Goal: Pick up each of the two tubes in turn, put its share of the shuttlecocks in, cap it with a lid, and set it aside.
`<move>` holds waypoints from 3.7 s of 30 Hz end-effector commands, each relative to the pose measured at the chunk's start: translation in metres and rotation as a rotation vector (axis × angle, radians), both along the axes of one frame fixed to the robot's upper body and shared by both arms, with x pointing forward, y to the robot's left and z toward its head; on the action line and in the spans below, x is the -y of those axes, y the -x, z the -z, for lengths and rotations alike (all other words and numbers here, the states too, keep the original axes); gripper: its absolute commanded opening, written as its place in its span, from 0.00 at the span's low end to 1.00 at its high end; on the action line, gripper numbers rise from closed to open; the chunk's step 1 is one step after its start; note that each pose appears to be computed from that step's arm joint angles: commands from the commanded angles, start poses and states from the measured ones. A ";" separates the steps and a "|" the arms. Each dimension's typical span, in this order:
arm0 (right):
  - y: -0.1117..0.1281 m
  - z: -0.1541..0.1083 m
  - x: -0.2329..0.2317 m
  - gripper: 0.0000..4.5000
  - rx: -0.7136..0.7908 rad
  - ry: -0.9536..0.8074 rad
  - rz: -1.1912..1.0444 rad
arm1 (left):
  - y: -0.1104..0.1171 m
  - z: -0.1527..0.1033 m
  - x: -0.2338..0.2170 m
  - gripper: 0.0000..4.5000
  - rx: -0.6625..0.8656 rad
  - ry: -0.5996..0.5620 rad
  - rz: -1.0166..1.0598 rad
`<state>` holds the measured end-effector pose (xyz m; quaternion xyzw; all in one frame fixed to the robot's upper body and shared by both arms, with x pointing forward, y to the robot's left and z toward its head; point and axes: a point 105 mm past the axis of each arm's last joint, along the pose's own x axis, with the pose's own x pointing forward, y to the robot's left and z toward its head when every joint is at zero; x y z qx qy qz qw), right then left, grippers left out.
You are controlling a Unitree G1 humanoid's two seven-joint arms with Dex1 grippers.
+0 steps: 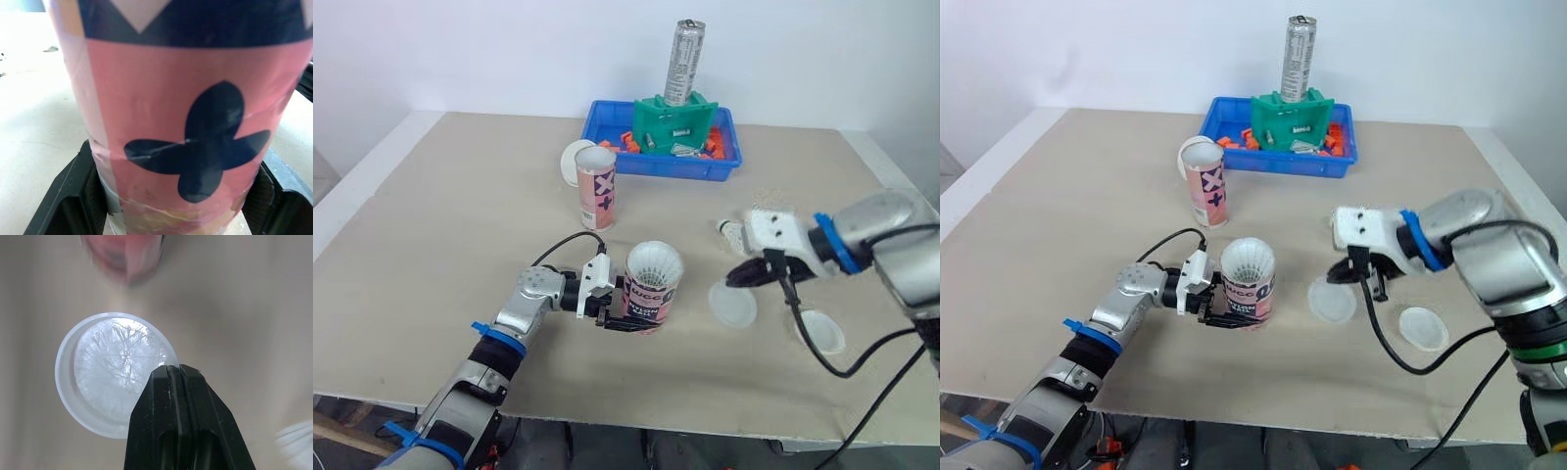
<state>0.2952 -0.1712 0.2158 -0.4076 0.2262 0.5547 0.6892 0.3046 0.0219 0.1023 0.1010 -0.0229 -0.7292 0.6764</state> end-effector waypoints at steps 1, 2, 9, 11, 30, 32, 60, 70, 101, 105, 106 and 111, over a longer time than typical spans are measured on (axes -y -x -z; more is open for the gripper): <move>0.002 -0.049 -0.014 0.02 0.133 -0.045 -0.076 | -0.003 0.017 -0.011 0.72 -0.049 -0.075 -0.026; 0.001 -0.057 -0.019 0.02 0.155 -0.049 -0.093 | -0.004 0.016 -0.011 0.72 -0.049 -0.077 -0.025; 0.005 -0.105 -0.095 0.02 0.252 -0.090 -0.394 | -0.006 0.012 -0.010 0.72 -0.036 -0.089 -0.001; 0.005 -0.106 -0.106 0.02 0.250 -0.084 -0.438 | -0.006 0.012 -0.011 0.72 -0.032 -0.095 0.003; 0.009 -0.099 -0.118 0.02 0.249 0.028 -0.577 | -0.004 0.016 -0.017 0.72 -0.049 -0.133 0.011; 0.011 -0.099 -0.117 0.02 0.242 0.028 -0.587 | -0.004 0.016 -0.017 0.72 -0.048 -0.133 0.013; 0.006 -0.094 -0.121 0.02 0.199 0.022 -0.608 | -0.006 0.016 -0.022 0.72 -0.049 -0.131 -0.013; 0.007 -0.091 -0.121 0.02 0.174 0.023 -0.623 | -0.007 0.015 -0.022 0.72 -0.045 -0.128 -0.022; 0.010 -0.038 -0.113 0.19 0.305 0.176 -0.707 | -0.007 0.014 -0.024 0.72 -0.049 -0.123 -0.033; 0.007 -0.042 -0.120 0.63 0.306 0.123 -0.652 | -0.007 0.014 -0.024 0.72 -0.051 -0.123 -0.033; 0.006 -0.045 -0.123 0.71 0.303 0.099 -0.635 | -0.007 0.014 -0.024 0.72 -0.052 -0.123 -0.033; 0.001 -0.072 -0.127 0.71 0.319 -0.008 -0.569 | -0.007 0.013 -0.024 0.72 -0.051 -0.122 -0.031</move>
